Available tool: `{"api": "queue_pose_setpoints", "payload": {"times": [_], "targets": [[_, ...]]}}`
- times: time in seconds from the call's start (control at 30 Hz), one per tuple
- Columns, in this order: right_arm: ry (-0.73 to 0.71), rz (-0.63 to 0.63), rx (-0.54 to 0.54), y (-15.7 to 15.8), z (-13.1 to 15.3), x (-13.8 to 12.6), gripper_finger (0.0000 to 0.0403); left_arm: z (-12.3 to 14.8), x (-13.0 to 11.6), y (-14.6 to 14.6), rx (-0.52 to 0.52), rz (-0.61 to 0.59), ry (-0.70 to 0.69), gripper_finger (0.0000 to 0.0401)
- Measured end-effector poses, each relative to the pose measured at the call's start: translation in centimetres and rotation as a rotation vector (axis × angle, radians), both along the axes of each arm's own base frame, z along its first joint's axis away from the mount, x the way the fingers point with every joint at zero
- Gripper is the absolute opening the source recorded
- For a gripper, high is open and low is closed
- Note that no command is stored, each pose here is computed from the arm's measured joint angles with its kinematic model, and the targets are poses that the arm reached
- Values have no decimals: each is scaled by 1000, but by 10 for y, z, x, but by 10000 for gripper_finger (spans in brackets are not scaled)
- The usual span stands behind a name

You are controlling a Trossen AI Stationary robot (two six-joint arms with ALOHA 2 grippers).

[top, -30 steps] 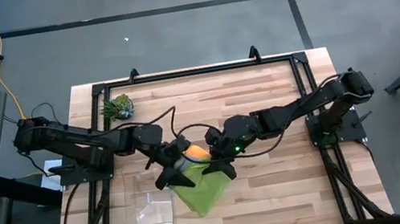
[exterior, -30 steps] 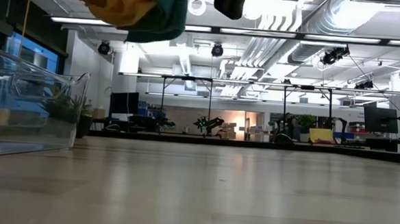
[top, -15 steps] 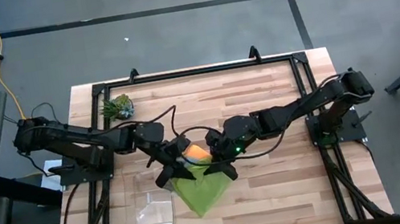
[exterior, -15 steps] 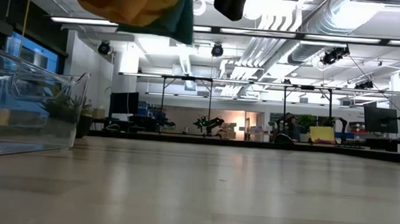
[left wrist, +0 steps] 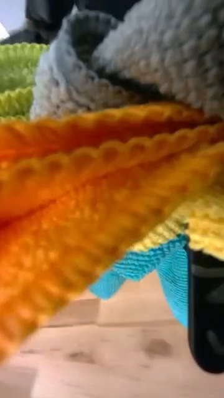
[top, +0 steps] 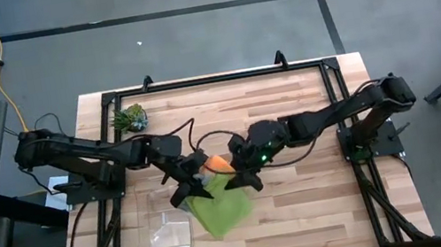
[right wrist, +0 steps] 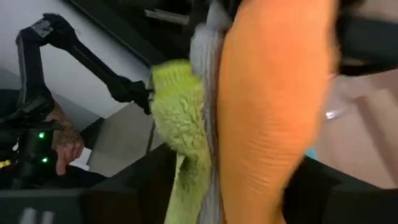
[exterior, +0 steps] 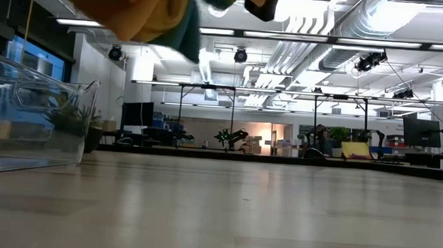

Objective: Fold microfiber towels
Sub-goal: Put the stacked towels into the transparent bin

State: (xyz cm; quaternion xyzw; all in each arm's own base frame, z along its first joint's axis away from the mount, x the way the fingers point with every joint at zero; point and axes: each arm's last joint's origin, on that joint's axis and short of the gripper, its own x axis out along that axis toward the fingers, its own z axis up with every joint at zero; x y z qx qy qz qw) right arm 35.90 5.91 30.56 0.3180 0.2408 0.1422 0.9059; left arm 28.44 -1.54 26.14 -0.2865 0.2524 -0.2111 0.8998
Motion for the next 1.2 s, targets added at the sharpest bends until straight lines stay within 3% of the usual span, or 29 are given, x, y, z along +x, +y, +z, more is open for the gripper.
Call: {"api": "queue_pose_setpoints", "payload": {"times": [0.17, 0.37, 0.53, 0.87, 1.03, 1.2], "targets": [[56, -88, -37, -27, 19, -24, 259, 5, -18, 11, 32, 25, 71, 38], [47, -209, -150, -42, 41, -54, 265, 28, -47, 24, 32, 92, 48, 38], [65, -284, -213, -49, 52, -74, 265, 46, -81, 27, -46, 295, 107, 38], [119, -344, -267, -51, 48, -78, 265, 48, -157, -8, -161, 644, 351, 38], [137, -381, -294, -52, 46, -79, 265, 47, -171, -26, -212, 771, 332, 38], [144, -381, -293, -52, 46, -79, 265, 40, -171, -49, -230, 847, 333, 38]]}}
